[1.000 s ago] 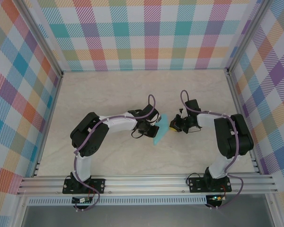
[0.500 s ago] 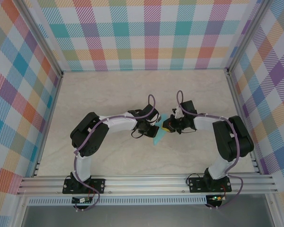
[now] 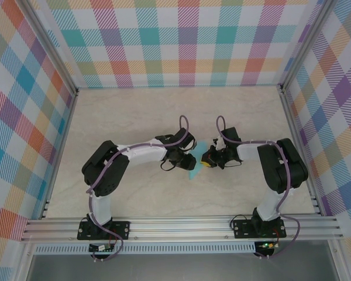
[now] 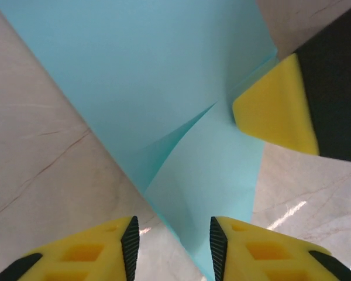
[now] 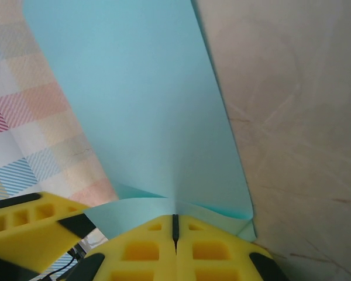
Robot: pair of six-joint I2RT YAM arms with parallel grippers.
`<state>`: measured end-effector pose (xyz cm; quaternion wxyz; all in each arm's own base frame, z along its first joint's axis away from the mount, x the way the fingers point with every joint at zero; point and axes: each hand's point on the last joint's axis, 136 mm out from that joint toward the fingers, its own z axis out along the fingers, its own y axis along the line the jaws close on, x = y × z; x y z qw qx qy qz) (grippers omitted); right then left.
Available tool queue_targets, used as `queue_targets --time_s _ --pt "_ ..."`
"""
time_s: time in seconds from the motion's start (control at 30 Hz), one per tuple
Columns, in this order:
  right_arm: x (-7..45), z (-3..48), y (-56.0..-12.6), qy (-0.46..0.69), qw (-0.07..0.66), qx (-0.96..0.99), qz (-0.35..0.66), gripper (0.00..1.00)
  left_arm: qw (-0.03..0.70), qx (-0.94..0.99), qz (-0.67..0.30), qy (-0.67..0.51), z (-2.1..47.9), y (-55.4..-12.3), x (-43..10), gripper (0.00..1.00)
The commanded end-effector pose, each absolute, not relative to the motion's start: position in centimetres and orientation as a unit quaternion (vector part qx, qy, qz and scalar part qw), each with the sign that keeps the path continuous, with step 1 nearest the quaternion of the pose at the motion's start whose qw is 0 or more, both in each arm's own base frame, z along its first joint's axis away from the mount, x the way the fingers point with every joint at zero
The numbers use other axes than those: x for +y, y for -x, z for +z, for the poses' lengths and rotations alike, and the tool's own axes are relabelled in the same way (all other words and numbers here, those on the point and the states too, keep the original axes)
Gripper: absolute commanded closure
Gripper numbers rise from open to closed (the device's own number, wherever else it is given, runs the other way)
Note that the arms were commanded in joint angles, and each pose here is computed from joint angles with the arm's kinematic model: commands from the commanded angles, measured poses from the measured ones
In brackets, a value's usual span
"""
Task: Fold a paper plane with a square sheet of paper (pick it up from the middle)
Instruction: Third fold the triangle at the center of the table.
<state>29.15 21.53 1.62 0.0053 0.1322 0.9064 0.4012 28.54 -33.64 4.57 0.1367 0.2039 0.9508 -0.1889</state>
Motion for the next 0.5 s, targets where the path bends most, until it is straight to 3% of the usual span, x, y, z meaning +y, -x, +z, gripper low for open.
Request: queue_targets --time_s 0.0,0.3,0.47 --pt "21.0 0.6 -28.4 -0.156 0.002 0.908 0.389 1.0 0.17 0.958 -0.191 -0.129 7.8 -29.2 -32.1 0.57" --pt "21.1 1.2 -28.6 -0.167 0.007 0.902 0.398 0.99 0.146 0.922 -0.352 -0.07 10.0 -25.9 -36.8 0.79" --pt "21.1 1.0 -28.5 -0.166 0.004 0.903 0.397 0.99 0.124 0.927 -0.349 -0.058 7.3 -25.6 -38.0 0.84"
